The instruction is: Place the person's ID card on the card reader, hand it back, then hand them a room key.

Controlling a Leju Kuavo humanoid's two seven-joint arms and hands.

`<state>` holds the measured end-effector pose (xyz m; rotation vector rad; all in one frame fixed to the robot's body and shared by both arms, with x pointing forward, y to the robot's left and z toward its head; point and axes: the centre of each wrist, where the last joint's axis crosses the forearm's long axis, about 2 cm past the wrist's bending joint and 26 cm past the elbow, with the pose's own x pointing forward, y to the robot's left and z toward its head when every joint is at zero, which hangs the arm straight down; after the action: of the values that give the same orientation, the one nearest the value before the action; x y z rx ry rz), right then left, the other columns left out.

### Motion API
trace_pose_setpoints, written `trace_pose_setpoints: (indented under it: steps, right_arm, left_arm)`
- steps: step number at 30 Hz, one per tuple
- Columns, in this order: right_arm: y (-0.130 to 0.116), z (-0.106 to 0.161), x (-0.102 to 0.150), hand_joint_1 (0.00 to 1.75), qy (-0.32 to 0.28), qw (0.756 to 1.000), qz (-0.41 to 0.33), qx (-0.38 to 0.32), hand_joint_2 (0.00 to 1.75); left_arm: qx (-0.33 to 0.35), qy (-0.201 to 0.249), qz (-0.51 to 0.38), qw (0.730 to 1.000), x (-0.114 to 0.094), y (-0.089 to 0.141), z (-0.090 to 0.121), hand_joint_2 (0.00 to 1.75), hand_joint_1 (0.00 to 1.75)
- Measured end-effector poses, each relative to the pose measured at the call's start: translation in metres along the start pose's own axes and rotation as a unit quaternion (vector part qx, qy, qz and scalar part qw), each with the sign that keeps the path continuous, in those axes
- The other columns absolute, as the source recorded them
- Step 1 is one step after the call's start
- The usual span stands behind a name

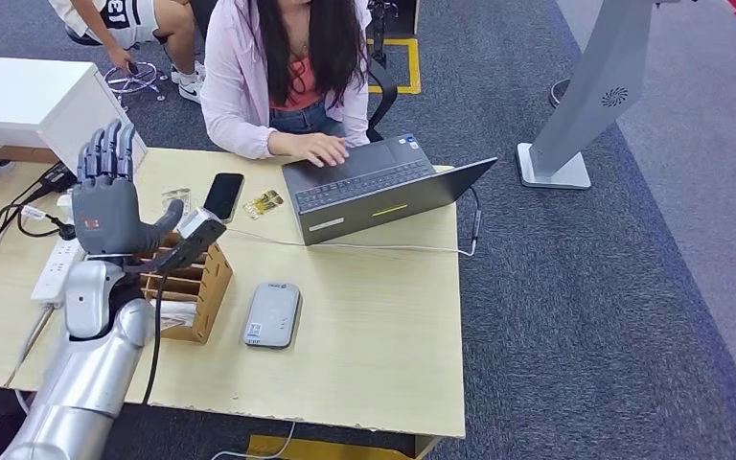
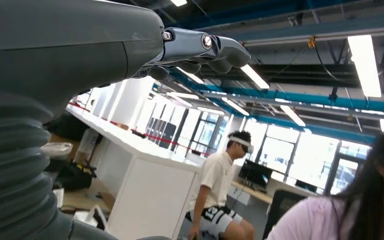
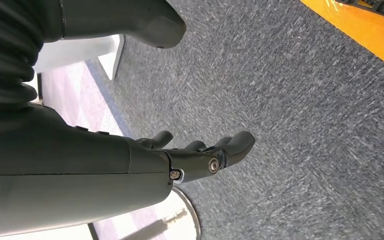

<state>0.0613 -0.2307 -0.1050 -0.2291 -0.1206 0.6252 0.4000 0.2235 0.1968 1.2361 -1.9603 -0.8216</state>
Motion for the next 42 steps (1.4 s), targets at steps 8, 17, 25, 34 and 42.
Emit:
trace_pose_setpoints:
  steps: [8,17,25,34,42]
  right_arm:
    - [0.000,0.000,-0.003,0.00,0.008,0.999,-0.031,-0.003,1.75]
    - [0.000,-0.001,-0.004,0.00,0.010,0.999,-0.043,-0.006,1.75]
    - [0.000,-0.001,-0.004,0.00,0.009,0.999,-0.044,-0.007,1.75]
    - [0.000,-0.001,-0.004,0.00,0.011,0.999,-0.043,-0.006,1.75]
    - [0.000,-0.001,-0.004,0.00,0.009,0.999,-0.042,-0.006,1.75]
  left_arm:
    - [-0.068,0.000,0.034,0.997,0.025,-0.012,0.084,1.75,0.00]
    - [-0.117,-0.008,0.041,0.992,0.036,-0.015,0.118,1.75,0.00]
    - [-0.147,0.019,0.027,0.989,0.033,-0.017,0.129,1.75,0.00]
    - [-0.190,0.046,0.005,0.981,0.022,-0.019,0.155,1.75,0.00]
    - [-0.211,0.054,0.003,0.976,0.020,-0.021,0.172,1.75,0.00]
